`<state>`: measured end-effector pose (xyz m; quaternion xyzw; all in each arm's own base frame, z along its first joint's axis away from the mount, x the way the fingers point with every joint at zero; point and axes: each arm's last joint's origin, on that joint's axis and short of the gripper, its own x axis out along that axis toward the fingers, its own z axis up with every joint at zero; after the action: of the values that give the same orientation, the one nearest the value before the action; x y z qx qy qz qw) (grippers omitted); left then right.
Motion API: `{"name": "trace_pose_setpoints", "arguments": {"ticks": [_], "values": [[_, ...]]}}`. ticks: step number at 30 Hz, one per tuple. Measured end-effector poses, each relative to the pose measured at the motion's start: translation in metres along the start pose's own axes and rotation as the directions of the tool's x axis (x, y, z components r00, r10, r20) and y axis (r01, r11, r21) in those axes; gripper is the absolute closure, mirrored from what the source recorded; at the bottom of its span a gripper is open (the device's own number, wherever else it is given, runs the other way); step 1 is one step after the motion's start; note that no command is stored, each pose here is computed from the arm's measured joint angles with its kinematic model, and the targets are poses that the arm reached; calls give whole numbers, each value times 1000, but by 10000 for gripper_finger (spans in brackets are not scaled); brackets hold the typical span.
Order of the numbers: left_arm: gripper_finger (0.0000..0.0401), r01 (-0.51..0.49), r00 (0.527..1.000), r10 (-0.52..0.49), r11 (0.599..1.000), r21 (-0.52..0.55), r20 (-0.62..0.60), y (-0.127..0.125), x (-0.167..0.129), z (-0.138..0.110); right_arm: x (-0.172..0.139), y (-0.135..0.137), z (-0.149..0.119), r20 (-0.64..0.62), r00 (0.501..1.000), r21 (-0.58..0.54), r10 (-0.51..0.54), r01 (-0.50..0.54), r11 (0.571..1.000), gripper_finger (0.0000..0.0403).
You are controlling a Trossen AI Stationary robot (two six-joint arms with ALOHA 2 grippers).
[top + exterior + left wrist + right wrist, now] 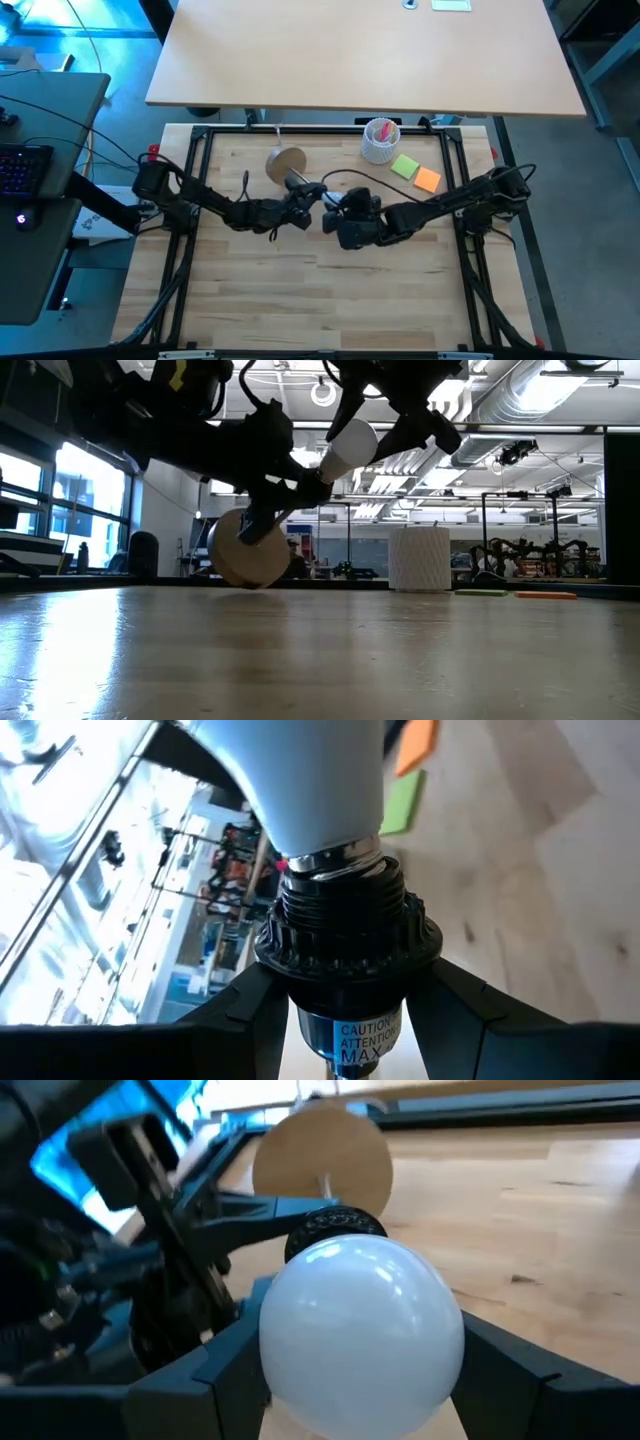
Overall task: Screw lightbulb
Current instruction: Insert the light bulb into the lamp
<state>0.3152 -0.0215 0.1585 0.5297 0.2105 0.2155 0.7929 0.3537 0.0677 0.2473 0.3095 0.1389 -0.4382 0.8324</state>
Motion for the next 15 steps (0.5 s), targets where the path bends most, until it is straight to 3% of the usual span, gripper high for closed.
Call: {"name": "trace_pose_setpoints", "arguments": {"ticks": [8, 15], "values": [[246, -63, 998, 63, 990, -123, -8, 6, 0, 2, 0, 2, 3, 76, 997, 83, -4, -2, 997, 160], [246, -72, 997, 72, 994, -78, -5, 9, 1, 4, -1, 2, 4, 79, 997, 230, -7, -12, 973, 158]]}}
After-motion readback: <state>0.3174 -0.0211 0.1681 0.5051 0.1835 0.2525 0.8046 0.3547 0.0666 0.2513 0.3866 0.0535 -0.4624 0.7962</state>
